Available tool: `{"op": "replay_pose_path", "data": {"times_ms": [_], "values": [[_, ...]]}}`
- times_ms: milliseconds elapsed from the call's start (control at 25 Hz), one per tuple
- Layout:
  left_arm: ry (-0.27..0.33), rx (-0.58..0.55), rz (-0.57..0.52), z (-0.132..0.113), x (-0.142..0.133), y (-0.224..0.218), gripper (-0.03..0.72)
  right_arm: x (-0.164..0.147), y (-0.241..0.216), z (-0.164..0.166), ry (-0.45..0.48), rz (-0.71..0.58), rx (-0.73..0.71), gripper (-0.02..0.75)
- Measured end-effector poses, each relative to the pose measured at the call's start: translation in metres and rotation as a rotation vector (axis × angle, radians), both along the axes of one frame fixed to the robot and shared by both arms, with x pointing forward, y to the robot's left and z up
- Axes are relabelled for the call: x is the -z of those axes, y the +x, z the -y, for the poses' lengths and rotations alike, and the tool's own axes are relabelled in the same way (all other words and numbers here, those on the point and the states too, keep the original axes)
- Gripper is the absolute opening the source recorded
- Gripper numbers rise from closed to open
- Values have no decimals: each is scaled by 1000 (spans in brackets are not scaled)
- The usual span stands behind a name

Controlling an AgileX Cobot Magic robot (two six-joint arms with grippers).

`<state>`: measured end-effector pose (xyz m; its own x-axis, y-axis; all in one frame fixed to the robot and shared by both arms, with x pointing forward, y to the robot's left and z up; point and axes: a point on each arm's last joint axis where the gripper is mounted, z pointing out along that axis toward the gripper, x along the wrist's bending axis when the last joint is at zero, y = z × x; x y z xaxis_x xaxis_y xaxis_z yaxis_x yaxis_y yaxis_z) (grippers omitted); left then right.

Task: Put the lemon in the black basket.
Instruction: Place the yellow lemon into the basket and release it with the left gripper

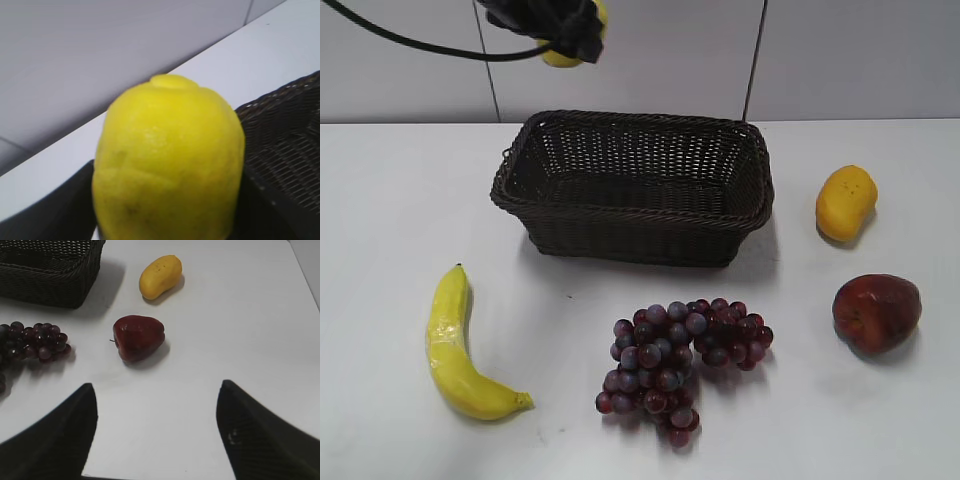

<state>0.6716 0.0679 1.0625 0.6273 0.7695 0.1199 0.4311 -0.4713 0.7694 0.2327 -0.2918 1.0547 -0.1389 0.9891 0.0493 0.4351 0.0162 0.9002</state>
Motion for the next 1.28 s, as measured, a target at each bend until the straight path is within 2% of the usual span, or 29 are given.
{"op": "replay_pose_path", "data": {"times_ms": [120, 240, 440, 600, 720, 840, 960, 1120, 1200, 1280], "values": [[5, 36, -2, 24, 27, 1, 546, 0, 0, 0, 0, 0, 0, 561], [21, 54, -28, 39, 57, 4, 545, 0, 0, 0, 0, 0, 0, 561], [72, 67, -120, 46, 100, 5, 545, 0, 0, 0, 0, 0, 0, 561], [101, 75, -176, 45, 110, 3, 545, 0, 0, 0, 0, 0, 0, 561], [100, 75, -216, 45, 112, 0, 553, 0, 0, 0, 0, 0, 0, 561], [100, 80, -277, 45, 112, -5, 649, 0, 0, 0, 0, 0, 0, 561], [115, 93, -322, 42, 103, -12, 661, 0, 0, 0, 0, 0, 0, 561], [99, 97, -315, 34, 67, -20, 659, 0, 0, 0, 0, 0, 0, 561], [82, 74, -316, 22, 47, -21, 645, 0, 0, 0, 0, 0, 0, 561], [59, 17, -333, 1, 28, -19, 624, 0, 0, 0, 0, 0, 0, 561]]}}
